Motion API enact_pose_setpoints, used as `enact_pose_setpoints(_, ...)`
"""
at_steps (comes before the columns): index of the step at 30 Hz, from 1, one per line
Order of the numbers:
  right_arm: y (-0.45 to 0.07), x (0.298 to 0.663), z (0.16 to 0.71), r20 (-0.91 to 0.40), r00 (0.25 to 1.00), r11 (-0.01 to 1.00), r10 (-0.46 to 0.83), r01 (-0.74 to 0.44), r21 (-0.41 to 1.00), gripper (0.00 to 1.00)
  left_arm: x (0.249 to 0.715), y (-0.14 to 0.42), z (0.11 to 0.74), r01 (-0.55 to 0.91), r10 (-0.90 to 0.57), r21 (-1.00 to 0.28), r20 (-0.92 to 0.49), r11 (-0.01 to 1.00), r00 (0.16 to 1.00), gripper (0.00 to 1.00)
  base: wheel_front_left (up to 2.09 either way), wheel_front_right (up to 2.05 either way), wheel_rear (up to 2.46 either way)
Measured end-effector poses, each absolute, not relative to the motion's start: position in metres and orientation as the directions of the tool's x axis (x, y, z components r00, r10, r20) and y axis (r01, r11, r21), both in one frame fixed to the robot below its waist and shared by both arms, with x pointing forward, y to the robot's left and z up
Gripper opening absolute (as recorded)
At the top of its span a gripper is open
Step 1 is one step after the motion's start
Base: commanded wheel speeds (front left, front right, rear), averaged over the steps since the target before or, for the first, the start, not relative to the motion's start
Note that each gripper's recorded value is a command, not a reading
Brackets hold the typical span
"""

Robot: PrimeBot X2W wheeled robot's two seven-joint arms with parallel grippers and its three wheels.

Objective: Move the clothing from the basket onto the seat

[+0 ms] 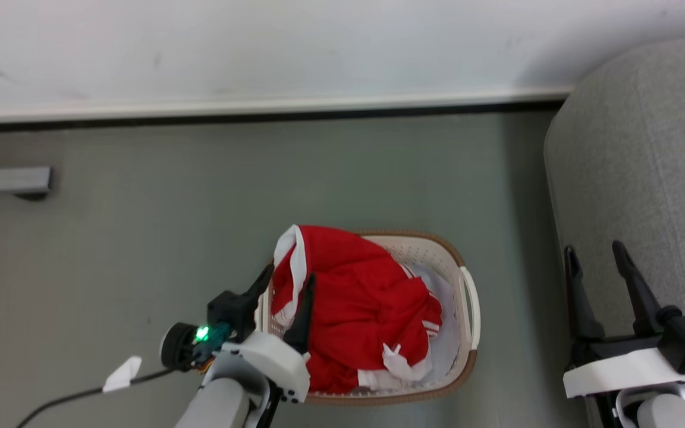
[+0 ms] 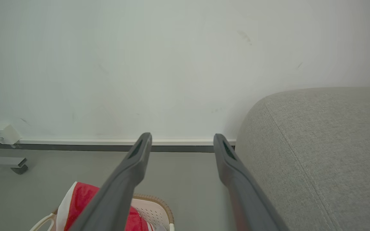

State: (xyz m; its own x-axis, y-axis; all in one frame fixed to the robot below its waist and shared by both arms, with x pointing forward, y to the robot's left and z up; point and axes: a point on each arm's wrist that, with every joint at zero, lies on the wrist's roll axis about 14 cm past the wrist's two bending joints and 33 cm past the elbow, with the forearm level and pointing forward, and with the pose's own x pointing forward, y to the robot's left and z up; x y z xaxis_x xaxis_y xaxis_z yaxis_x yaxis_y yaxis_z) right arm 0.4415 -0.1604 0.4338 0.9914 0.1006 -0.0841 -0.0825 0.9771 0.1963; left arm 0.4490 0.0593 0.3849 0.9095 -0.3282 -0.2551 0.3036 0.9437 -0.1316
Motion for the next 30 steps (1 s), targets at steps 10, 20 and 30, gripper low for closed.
enact_pose_setpoints(10,-0.164,0.465,0.396,-0.147,0.984,0.982,0.098,-0.071,0.173,1.00,0.466,0.041,0.311,0.327,-0.349,-0.129,-0.439,0.936,0.828,1.00,0.00,0.00,0.00)
enact_pose_setpoints(20,-0.162,0.474,0.378,-0.170,0.980,0.983,0.104,-0.076,0.166,1.00,0.474,0.042,0.270,0.310,-0.320,-0.113,-0.549,0.944,0.773,1.00,0.00,0.00,0.00)
enact_pose_setpoints(30,-0.163,0.478,0.358,-0.202,0.974,0.984,0.104,-0.072,0.162,1.00,0.477,0.045,0.237,0.309,-0.298,-0.094,-0.620,0.946,0.726,1.00,0.00,0.00,0.00)
